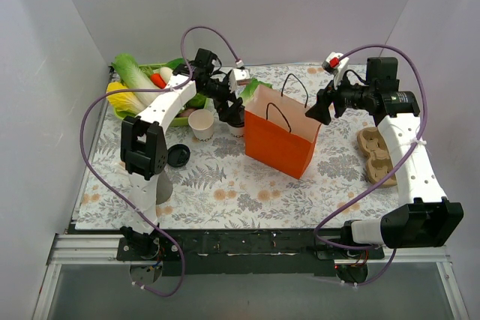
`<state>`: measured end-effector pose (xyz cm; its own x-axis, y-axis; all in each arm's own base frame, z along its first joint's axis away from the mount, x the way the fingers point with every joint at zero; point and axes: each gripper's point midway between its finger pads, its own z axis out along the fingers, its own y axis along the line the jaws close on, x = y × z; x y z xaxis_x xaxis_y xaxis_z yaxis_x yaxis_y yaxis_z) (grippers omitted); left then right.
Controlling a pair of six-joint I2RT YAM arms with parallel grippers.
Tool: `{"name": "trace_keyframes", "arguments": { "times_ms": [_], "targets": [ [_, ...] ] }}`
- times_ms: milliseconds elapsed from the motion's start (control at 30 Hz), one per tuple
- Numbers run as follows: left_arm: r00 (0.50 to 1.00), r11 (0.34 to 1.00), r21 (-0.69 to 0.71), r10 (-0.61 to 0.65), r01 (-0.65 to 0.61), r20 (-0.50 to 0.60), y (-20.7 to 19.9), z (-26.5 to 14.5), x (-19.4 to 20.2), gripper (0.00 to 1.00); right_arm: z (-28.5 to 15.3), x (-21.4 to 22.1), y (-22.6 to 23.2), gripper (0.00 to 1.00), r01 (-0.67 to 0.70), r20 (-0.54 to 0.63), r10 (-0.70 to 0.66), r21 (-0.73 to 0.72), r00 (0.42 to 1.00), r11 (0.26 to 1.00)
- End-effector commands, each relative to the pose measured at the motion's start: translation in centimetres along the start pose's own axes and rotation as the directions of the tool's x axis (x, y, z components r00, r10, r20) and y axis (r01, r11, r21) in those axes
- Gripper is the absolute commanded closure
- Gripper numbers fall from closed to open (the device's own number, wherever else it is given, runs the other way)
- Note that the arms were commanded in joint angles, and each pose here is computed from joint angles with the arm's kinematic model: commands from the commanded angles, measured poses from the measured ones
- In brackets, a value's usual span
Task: Pack the takeout coffee
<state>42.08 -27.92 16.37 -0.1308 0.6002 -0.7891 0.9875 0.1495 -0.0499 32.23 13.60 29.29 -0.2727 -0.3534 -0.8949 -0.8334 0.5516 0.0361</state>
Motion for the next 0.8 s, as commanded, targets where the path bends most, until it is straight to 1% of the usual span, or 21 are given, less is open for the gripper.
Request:
{"name": "trace_keyframes", "arguments": {
  "times_ms": [0,67,233,367,633,767],
  "targets": [
    [0.998,0.999,0.002,-0.054,0.053,0.022,-1.3,-0.4,-0.8,0.02,-0.8,-1.9,0.6,0.19,0.029,0.060,-0.029,-0.005,0.998,1.000],
    [0.998,0.998,-0.019,-0.061,0.062,0.034,-0.6,-0.2,-1.0,0.02,-1.0,-2.4,0.6,0.18,0.037,0.067,-0.037,-0.003,0.997,0.999],
    [0.997,0.998,-0.012,-0.058,0.059,0.042,-0.6,0.1,-1.5,0.02,-1.0,-2.5,0.5,0.18,0.040,0.071,-0.040,-0.003,0.997,0.999],
    [0.999,0.999,-0.012,-0.047,0.047,0.021,-0.6,0.4,-0.7,0.04,-0.9,-2.2,0.6,0.18,0.036,0.070,-0.036,-0.003,0.997,0.999],
    [1.000,1.000,-0.025,0.004,-0.004,0.000,-0.3,0.6,0.0,0.03,-0.7,-2.3,0.5,0.18,0.033,0.068,-0.032,-0.013,0.997,0.999],
    [1.000,0.999,-0.046,0.028,-0.028,-0.010,-0.3,0.8,0.2,0.04,-0.5,-2.3,0.3,0.18,0.032,0.068,-0.031,-0.016,0.997,0.999]
  ]
}}
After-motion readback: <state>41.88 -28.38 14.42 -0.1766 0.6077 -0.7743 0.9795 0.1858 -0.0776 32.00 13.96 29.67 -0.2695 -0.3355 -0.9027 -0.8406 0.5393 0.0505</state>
